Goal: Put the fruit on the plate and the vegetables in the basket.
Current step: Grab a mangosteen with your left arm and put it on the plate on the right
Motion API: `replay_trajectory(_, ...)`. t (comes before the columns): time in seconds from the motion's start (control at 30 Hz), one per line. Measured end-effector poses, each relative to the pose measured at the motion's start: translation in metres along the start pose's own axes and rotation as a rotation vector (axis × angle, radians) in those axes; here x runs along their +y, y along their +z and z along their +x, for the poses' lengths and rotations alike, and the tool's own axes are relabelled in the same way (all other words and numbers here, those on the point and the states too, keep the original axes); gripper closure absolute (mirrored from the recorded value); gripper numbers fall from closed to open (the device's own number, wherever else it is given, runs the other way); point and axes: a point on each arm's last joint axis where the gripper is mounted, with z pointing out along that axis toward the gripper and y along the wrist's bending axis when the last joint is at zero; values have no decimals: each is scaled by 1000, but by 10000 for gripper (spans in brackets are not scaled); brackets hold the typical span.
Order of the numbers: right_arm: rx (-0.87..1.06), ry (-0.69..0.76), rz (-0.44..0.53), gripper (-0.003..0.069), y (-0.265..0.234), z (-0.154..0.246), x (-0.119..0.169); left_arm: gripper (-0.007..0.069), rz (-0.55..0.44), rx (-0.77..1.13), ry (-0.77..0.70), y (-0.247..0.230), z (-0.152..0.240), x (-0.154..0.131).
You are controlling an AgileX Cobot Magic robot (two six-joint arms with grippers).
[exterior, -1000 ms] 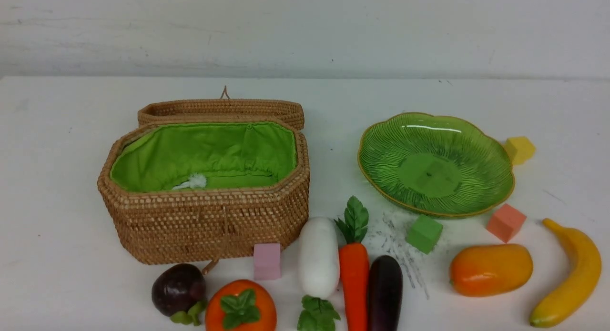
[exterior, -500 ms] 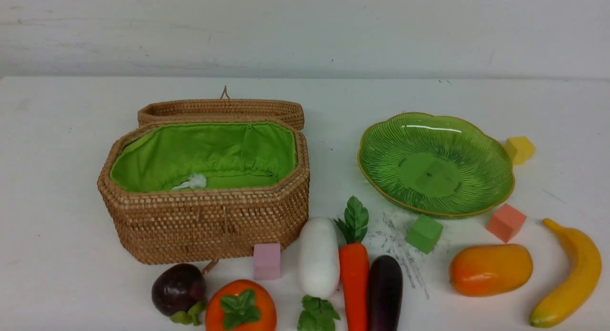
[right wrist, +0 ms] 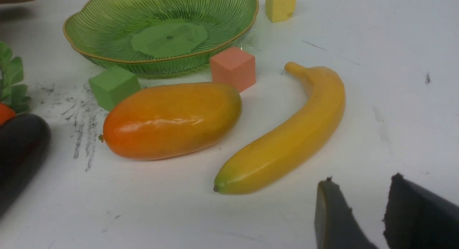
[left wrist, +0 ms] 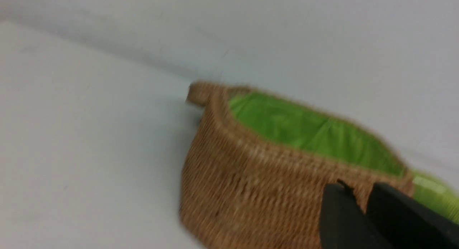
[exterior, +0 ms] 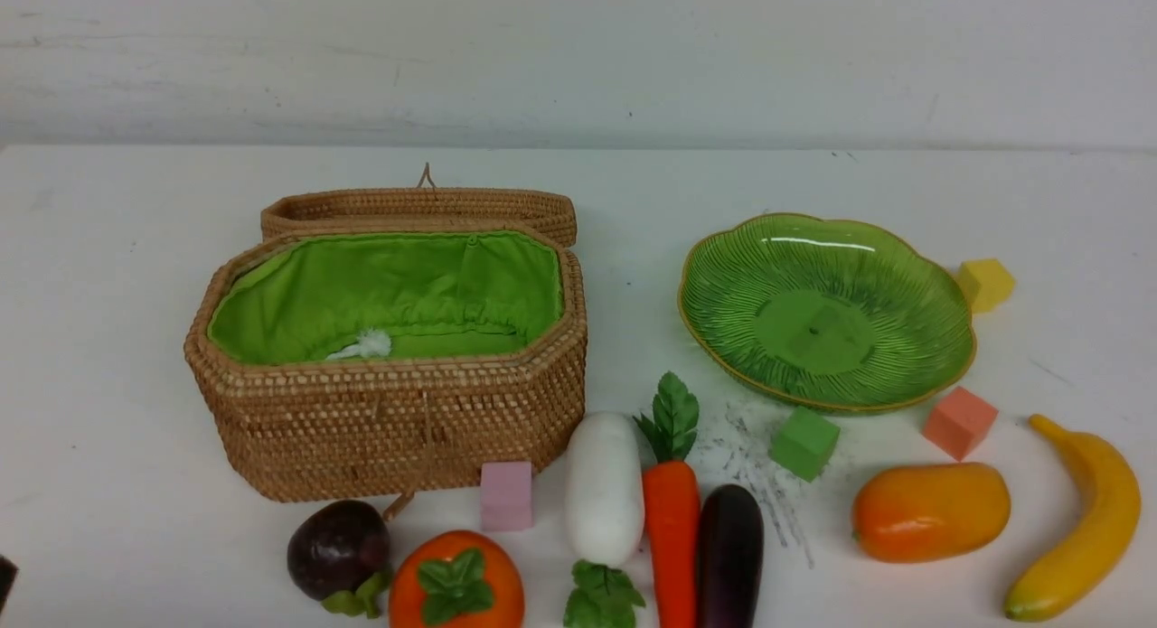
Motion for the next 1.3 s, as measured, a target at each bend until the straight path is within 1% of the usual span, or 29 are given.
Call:
replay_trajectory(0.13, 0, 0, 0, 416, 0, 0, 0, 510, 103, -177, -130, -2, -17, -8)
replay_trajectory(0.23, 0, 0, 0, 416, 0, 0, 0, 508, 194, -309, -189, -6, -29, -15)
replay_trajectory(0.33, 0, 0, 0, 416, 0, 0, 0, 504, 260, -380, -194, -11, -52, -27)
replay_trajectory(0.37, 0, 0, 0, 416, 0, 0, 0, 504, 267, -390, -186, -12, -58, -29)
replay_trajectory(0.4, 0, 0, 0, 416, 0, 0, 0, 502, 294, -429, -161, -17, -79, -40)
replay_trajectory(0.47, 0, 0, 0, 416, 0, 0, 0, 500, 310, -478, -135, -27, -117, -56)
replay_trajectory(0.5, 0, 0, 0, 416, 0, 0, 0, 500, 310, -478, -135, -27, -117, -56)
replay_trajectory(0.53, 0, 0, 0, 416, 0, 0, 0, 500, 296, -481, -138, -32, -144, -67)
replay_trajectory(0.6, 0, 0, 0, 416, 0, 0, 0, 498, 252, -435, -144, -28, -163, -73)
replay_trajectory(0.63, 0, 0, 0, 416, 0, 0, 0, 498, 186, -359, -152, -20, -177, -77)
replay_trajectory(0.7, 0, 0, 0, 416, 0, 0, 0, 497, 69, -209, -163, 0, -182, -75)
replay_trajectory(0.73, 0, 0, 0, 416, 0, 0, 0, 496, 39, -169, -164, 5, -181, -74)
replay_trajectory(0.77, 0, 0, 0, 416, 0, 0, 0, 494, -81, -3, -169, 25, -172, -68)
replay_trajectory(0.8, 0, 0, 0, 416, 0, 0, 0, 494, -117, 50, -168, 34, -168, -65)
replay_trajectory(0.83, 0, 0, 0, 416, 0, 0, 0, 493, -233, 217, -151, 53, -152, -55)
replay_trajectory(0.87, 0, 0, 0, 416, 0, 0, 0, 492, -320, 347, -121, 69, -137, -47)
replay_trajectory(0.93, 0, 0, 0, 416, 0, 0, 0, 491, -411, 492, -87, 87, -120, -37)
replay_trajectory(0.97, 0, 0, 0, 416, 0, 0, 0, 491, -419, 507, -86, 89, -118, -36)
replay_trajectory(1.0, 0, 0, 0, 416, 0, 0, 0, 491, -481, 627, -91, 102, -102, -30)
replay_trajectory(1.03, 0, 0, 0, 416, 0, 0, 0, 490, -508, 693, -100, 108, -94, -27)
replay_trajectory(1.07, 0, 0, 0, 416, 0, 0, 0, 487, -544, 800, -121, 116, -82, -25)
replay_trajectory(1.17, 0, 0, 0, 416, 0, 0, 0, 475, -569, 1035, -128, 133, -56, -21)
replay_trajectory(1.23, 0, 0, 0, 416, 0, 0, 0, 454, -524, 1152, -117, 145, -41, -24)
replay_trajectory(1.3, 0, 0, 0, 416, 0, 0, 0, 405, -453, 1209, -74, 157, -33, -31)
